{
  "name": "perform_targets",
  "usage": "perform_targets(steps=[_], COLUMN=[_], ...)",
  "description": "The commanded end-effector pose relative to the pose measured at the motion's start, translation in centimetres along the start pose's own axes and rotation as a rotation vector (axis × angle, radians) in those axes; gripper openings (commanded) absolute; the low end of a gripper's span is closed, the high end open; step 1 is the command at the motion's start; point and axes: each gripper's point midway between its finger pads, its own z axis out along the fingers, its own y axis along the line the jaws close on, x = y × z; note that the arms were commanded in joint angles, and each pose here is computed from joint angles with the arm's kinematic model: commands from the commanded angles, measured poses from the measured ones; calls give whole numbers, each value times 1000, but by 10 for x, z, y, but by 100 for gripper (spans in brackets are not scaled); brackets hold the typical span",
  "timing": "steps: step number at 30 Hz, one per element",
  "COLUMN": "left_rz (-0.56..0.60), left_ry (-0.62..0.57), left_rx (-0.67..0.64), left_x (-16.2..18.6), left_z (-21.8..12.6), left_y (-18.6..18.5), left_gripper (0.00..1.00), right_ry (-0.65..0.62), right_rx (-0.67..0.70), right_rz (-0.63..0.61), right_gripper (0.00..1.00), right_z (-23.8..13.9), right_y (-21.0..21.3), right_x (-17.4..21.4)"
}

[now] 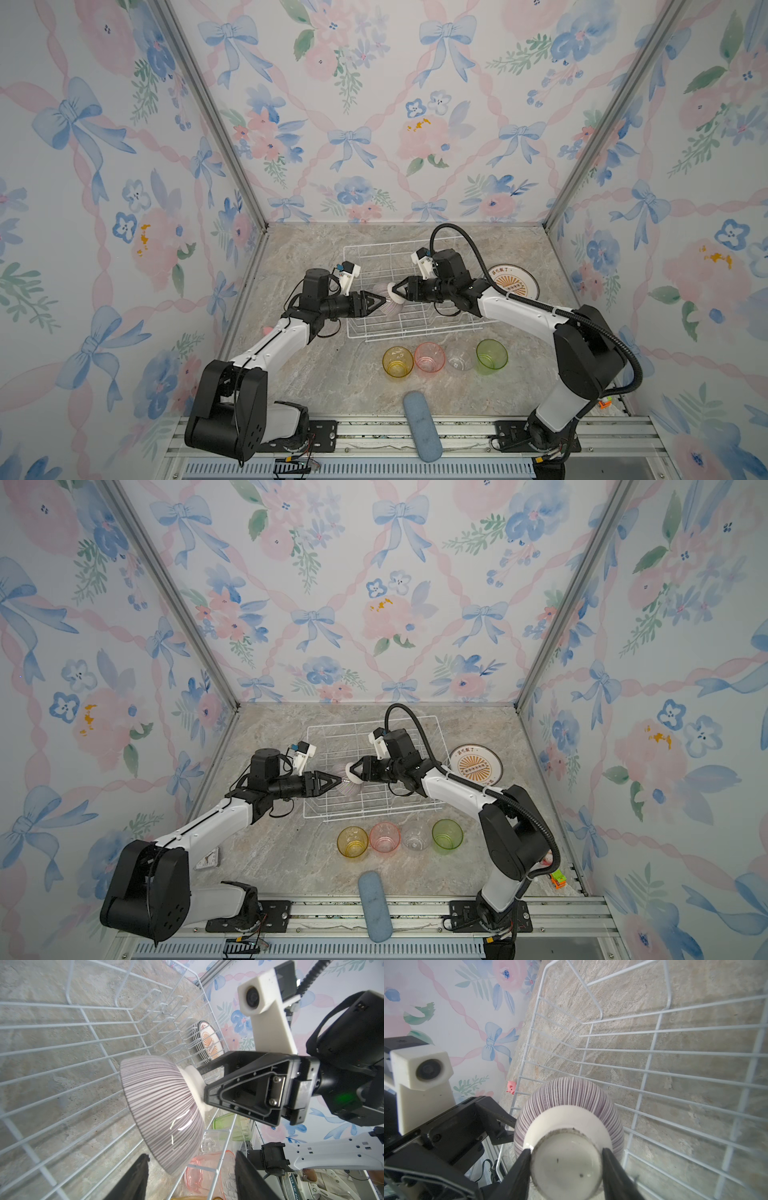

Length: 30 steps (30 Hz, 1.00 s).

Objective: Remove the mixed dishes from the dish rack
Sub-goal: 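Lift the striped bowl with the right gripper while the left gripper reaches toward it, then close the left gripper on the striped bowl's rim held by the right gripper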

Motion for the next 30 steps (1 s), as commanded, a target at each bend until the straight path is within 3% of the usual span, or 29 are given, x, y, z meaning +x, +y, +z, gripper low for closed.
perform_targets(steps=[1,4,30], left_rz=[-17,-27,50], left_ry=[6,18,-24], left_rx=[34,46,132], left_x=[0,1,-10], left_z=[3,6,-4], left_y=[0,1,-26], left_gripper=[57,52,36], right_ry=[-73,-74,-46], right_rx=[-115,-130,-218], right_rz=[-16,-11,47], right_gripper=[22,22,22], right_z=[-15,-14,0], right_y=[31,34,38], right_x=[-20,-21,-14])
